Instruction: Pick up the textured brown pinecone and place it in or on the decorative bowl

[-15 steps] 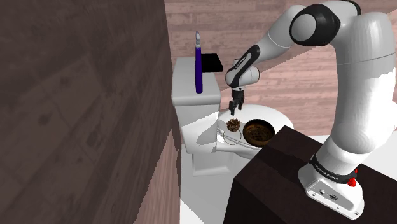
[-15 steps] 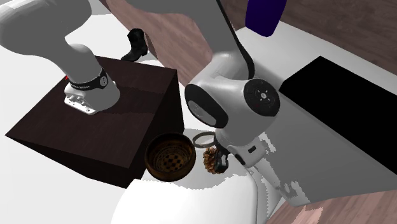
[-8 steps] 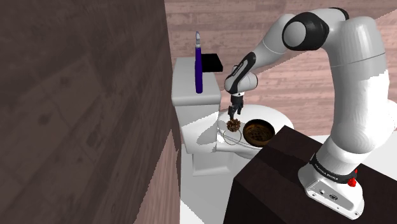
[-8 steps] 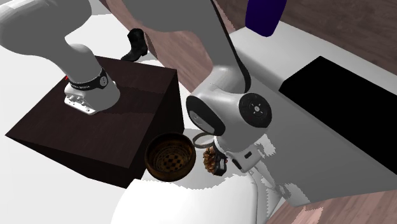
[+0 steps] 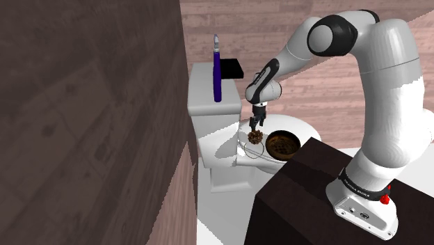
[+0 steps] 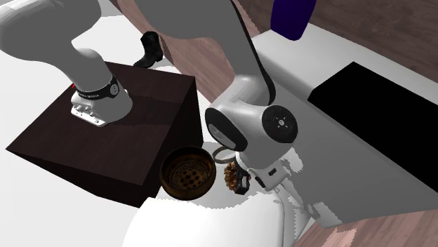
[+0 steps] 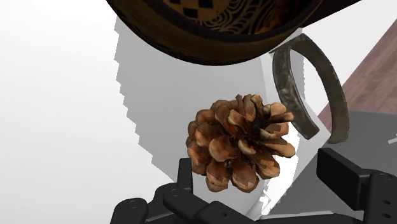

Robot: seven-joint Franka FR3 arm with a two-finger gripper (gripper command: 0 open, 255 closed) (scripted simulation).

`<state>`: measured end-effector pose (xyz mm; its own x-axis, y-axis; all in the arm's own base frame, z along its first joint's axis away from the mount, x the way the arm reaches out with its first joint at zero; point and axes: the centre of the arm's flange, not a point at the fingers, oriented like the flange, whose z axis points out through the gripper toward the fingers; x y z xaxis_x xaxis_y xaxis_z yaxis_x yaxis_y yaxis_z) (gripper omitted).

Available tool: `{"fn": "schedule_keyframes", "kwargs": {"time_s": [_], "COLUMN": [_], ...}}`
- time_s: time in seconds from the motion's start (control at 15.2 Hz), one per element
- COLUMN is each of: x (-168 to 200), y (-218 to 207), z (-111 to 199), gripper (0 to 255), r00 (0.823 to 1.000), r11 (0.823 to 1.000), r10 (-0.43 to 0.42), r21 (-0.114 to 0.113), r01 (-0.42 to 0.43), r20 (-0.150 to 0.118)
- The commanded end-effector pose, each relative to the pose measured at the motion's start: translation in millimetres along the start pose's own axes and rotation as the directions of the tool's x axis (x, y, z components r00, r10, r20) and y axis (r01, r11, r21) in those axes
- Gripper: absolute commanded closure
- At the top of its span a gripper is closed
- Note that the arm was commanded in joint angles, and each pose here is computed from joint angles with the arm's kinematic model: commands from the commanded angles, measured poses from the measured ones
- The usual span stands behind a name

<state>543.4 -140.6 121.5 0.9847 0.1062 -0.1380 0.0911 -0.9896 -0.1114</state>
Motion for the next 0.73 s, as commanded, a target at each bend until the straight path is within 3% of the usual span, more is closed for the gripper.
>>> {"fn": "schedule_keyframes", "kwargs": {"time_s": [0.0, 0.66], "x": [0.0, -0.7], "y": [0.0, -0.6], "z": [0.0, -5.1], "gripper": [255, 255], "r00": [1.0, 1.0], "r11": [1.0, 1.0], "r10": [0.0, 0.0], "r21": [0.0, 0.0], "r01": [0.0, 0.0], "r20": [0.0, 0.0]}}
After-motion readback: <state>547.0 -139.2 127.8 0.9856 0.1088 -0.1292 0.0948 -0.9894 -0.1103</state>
